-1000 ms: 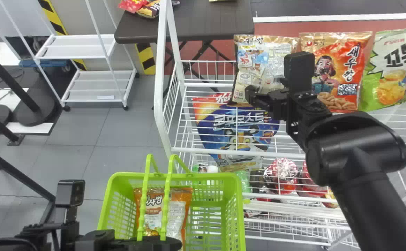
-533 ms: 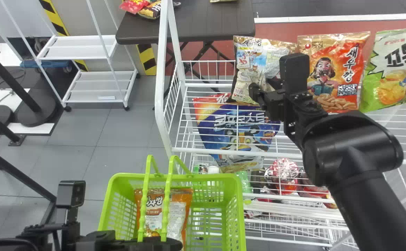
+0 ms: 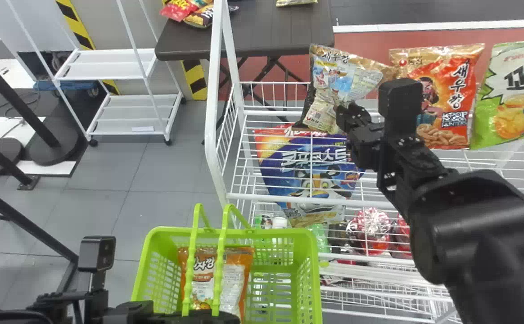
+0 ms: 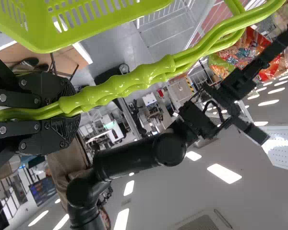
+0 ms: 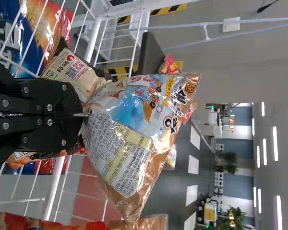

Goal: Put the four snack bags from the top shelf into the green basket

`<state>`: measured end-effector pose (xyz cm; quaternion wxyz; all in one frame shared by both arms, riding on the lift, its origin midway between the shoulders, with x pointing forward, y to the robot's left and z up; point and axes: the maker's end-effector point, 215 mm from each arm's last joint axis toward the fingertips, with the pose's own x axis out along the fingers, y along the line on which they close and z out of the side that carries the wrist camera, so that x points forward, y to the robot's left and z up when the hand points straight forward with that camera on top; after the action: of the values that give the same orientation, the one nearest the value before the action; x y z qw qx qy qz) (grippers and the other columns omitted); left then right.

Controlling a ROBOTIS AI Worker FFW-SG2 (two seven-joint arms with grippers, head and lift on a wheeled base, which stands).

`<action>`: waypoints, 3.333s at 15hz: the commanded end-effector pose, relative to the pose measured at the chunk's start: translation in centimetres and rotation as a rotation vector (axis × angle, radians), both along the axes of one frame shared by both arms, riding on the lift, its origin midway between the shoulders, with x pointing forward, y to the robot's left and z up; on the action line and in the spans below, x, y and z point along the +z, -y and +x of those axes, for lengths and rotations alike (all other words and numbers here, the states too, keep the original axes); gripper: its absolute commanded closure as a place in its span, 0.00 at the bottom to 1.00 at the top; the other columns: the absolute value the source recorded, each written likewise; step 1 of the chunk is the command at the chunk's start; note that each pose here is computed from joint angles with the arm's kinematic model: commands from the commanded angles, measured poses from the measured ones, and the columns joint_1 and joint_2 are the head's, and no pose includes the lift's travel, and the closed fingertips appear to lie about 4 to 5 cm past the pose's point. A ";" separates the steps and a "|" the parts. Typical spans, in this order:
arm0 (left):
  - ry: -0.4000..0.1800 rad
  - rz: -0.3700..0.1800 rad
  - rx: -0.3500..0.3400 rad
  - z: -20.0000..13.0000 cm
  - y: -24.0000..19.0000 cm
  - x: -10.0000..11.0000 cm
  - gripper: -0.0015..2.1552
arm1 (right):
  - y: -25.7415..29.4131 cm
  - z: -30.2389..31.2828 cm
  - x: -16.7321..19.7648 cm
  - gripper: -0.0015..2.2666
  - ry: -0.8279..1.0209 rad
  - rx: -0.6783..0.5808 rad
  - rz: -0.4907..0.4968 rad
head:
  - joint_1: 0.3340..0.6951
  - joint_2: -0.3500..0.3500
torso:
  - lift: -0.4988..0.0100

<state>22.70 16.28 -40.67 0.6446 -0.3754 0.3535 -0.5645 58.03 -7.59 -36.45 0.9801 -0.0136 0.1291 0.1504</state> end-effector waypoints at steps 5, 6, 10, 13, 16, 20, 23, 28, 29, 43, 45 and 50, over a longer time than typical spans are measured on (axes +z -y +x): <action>0.008 -0.009 -0.002 0.5 0.0 0.3 1.00 | -2.4 -13.5 0.4 0.99 -0.151 0.080 0.075 | 1.00 0.69 | 0.98; 0.008 -0.010 -0.002 0.5 0.1 0.3 1.00 | -3.7 -15.7 -0.2 0.99 -0.183 0.114 0.088 | 1.00 0.71 | 0.98; 0.010 -0.010 -0.003 0.7 0.0 0.4 1.00 | -8.2 -22.8 -2.9 0.99 -0.325 0.261 0.110 | 1.00 0.87 | 0.98; 0.007 -0.010 -0.002 0.7 0.0 0.3 1.00 | -10.8 -27.2 -5.3 0.99 -0.451 0.354 0.110 | 1.00 1.00 | 0.98; 0.007 -0.011 -0.005 0.6 0.1 0.3 1.00 | -13.0 -29.5 -8.6 0.99 -0.548 0.415 0.080 | 1.00 1.00 | 0.98; 0.005 -0.013 -0.004 0.6 0.2 0.2 1.00 | -13.6 -31.1 -12.5 0.51 -0.648 0.443 0.021 | 1.00 1.00 | 0.98; 0.004 -0.013 -0.001 0.6 0.1 0.1 1.00 | -12.2 -30.3 -11.6 0.00 -0.631 0.416 0.031 | 1.00 1.00 | 0.98; 0.003 -0.014 -0.002 0.6 0.3 0.1 1.00 | -2.2 -19.9 -4.2 0.03 -0.391 0.196 0.127 | 1.00 1.00 | 0.98; 0.002 -0.015 -0.002 0.6 0.3 0.1 1.00 | 1.4 -16.7 -3.0 0.03 -0.339 0.121 0.107 | 1.00 1.00 | 0.98; -0.006 -0.014 0.003 0.3 0.1 -0.1 1.00 | 16.7 6.2 -3.3 0.07 -0.135 -0.177 0.011 | 1.00 0.34 | 0.98; -0.005 -0.012 0.005 0.3 -0.1 -0.1 1.00 | 16.7 6.6 -4.2 0.24 -0.152 -0.178 -0.016 | 1.00 0.35 | 0.98; -0.010 -0.012 0.009 0.1 -0.3 -0.2 1.00 | 16.2 5.4 -4.1 0.99 -0.119 -0.179 -0.002 | 1.00 0.36 | 0.98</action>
<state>22.96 16.57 -41.01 0.6462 -0.3816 0.3531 -0.5587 63.78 -24.03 -40.88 0.9785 0.0074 0.1965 0.0616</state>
